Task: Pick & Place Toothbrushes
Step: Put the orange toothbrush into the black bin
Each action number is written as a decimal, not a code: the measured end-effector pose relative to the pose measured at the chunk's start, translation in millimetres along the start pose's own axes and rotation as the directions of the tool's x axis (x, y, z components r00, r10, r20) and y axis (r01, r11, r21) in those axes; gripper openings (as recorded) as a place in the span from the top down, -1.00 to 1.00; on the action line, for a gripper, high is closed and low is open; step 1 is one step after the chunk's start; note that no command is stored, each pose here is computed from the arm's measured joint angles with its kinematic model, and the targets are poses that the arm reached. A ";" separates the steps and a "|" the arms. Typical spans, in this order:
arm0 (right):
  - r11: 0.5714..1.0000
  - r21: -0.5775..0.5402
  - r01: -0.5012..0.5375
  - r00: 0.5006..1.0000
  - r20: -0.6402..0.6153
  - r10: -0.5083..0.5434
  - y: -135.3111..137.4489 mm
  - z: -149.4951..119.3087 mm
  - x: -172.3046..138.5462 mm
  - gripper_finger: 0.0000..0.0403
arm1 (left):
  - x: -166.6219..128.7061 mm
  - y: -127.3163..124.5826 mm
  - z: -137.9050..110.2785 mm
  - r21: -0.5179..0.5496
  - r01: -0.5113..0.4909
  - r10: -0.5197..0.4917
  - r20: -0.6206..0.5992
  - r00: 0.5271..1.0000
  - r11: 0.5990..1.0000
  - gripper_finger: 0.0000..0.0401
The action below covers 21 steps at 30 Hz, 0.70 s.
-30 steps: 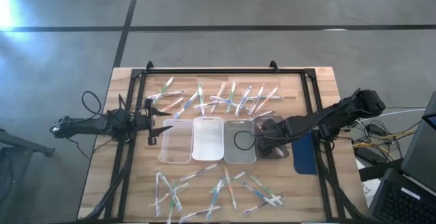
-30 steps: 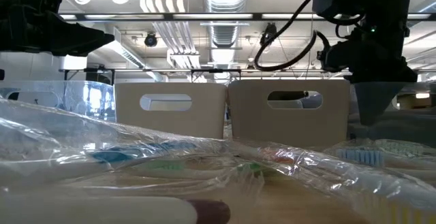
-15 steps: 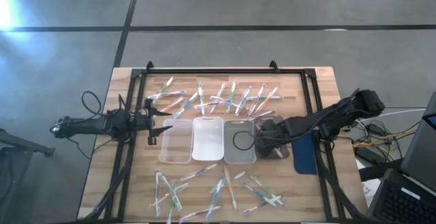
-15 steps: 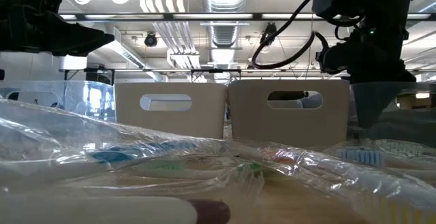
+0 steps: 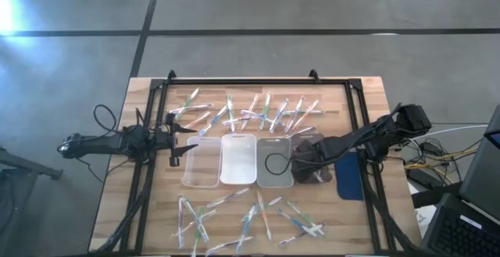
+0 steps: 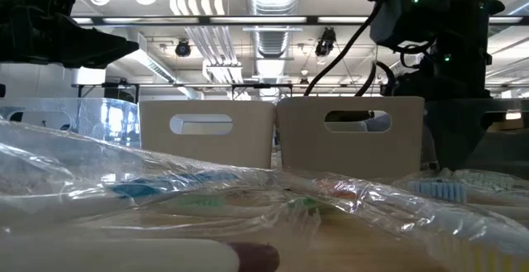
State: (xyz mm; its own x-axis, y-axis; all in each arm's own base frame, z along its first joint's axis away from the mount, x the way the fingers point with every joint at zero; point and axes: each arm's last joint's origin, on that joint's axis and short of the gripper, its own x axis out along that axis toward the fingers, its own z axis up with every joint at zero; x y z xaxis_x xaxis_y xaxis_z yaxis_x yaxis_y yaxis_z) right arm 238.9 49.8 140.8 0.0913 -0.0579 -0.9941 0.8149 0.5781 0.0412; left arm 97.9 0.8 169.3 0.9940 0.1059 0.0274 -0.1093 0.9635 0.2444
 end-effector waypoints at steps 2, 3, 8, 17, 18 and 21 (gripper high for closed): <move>1.000 0.000 -0.002 1.000 0.001 0.002 0.2 0.0 -0.6 0.73 | 0.0 0.0 0.0 0.000 0.000 0.000 0.000 1.000 1.000 -0.16; 1.000 0.000 -0.004 1.000 0.001 0.004 0.7 0.3 -1.1 0.71 | 0.0 0.0 0.0 0.000 0.000 0.000 0.000 1.000 1.000 -0.16; 1.000 -0.003 -0.014 1.000 0.008 0.014 3.6 1.9 -4.5 0.55 | 0.0 0.0 0.0 0.000 0.000 0.000 0.000 1.000 1.000 -0.16; 0.999 -0.021 -0.040 0.999 0.019 0.041 9.4 4.9 -11.5 0.28 | 0.0 0.1 -0.1 0.000 -0.001 0.001 -0.001 1.000 1.000 -0.16; 0.999 -0.023 -0.042 0.999 0.020 0.043 10.1 5.2 -12.6 0.26 | 0.0 0.1 -0.1 0.000 -0.001 0.001 -0.001 1.000 1.000 -0.16; 0.998 -0.029 -0.053 0.998 0.024 0.053 11.8 6.1 -17.0 0.21 | 0.0 0.0 -0.1 0.000 0.000 0.000 0.000 1.000 1.000 -0.16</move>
State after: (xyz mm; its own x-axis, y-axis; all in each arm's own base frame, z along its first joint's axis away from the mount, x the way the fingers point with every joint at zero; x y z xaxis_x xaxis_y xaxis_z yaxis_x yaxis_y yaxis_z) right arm 250.4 52.6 158.7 0.1481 -0.0462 -0.9879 0.7921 0.6037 0.0905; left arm 97.9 0.8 169.2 0.9940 0.1063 0.0270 -0.1096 0.9634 0.2445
